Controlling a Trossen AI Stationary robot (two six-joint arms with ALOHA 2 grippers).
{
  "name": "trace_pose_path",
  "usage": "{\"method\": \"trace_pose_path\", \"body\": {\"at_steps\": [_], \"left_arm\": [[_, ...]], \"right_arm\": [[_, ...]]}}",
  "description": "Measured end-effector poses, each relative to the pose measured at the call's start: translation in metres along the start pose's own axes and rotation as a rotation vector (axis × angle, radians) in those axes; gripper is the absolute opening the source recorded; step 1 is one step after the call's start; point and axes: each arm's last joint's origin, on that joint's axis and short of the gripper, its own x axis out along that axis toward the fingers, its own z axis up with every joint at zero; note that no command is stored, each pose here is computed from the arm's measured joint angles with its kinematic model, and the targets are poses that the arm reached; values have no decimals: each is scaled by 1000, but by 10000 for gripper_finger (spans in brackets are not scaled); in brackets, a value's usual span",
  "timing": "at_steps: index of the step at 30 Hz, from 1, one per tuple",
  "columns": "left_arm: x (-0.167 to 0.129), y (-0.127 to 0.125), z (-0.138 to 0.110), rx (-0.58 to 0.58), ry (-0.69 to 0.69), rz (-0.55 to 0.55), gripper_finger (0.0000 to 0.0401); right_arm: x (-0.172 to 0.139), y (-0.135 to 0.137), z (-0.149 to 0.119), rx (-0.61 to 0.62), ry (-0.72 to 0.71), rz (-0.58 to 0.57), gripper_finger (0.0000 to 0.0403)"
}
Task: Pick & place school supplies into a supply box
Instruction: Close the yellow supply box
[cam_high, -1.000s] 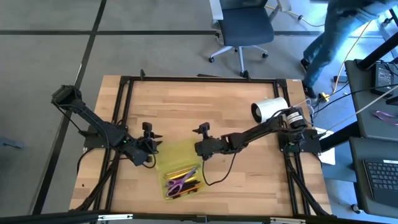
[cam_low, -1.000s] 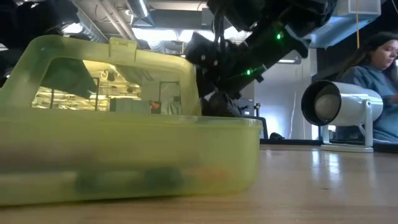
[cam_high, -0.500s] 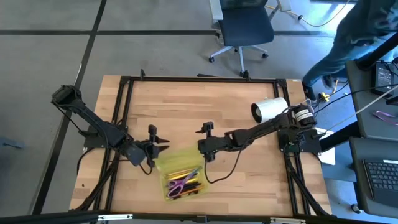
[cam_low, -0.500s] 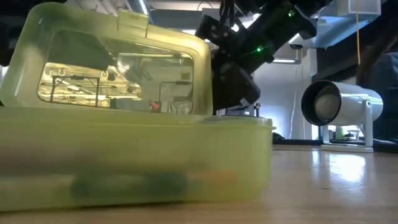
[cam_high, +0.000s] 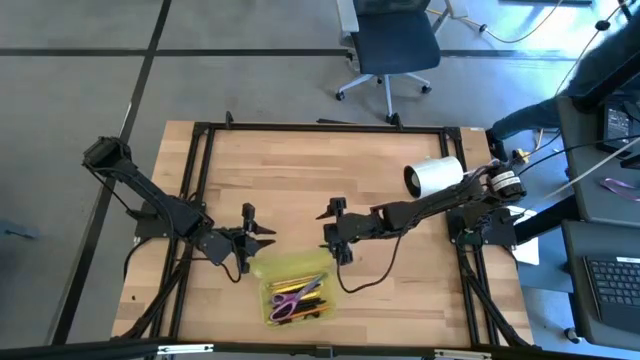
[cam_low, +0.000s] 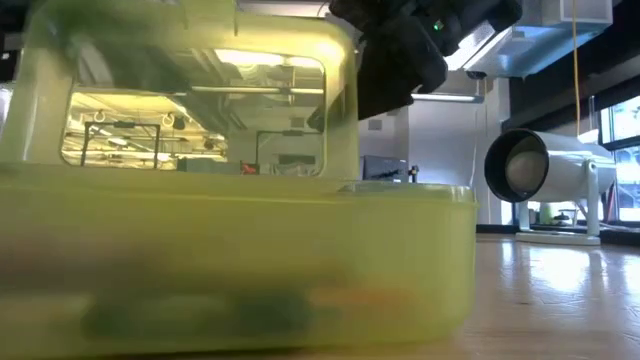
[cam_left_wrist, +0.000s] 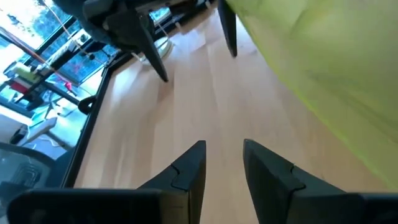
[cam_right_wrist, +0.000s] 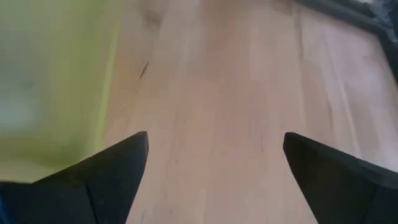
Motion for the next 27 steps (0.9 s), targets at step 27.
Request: {"method": "trace_pose_path", "body": {"at_steps": [27], "left_arm": [[-2, -7, 14, -128, -164, -311, 99]], "right_arm": [[-8, -3, -1, 161, 29, 76, 376]]}}
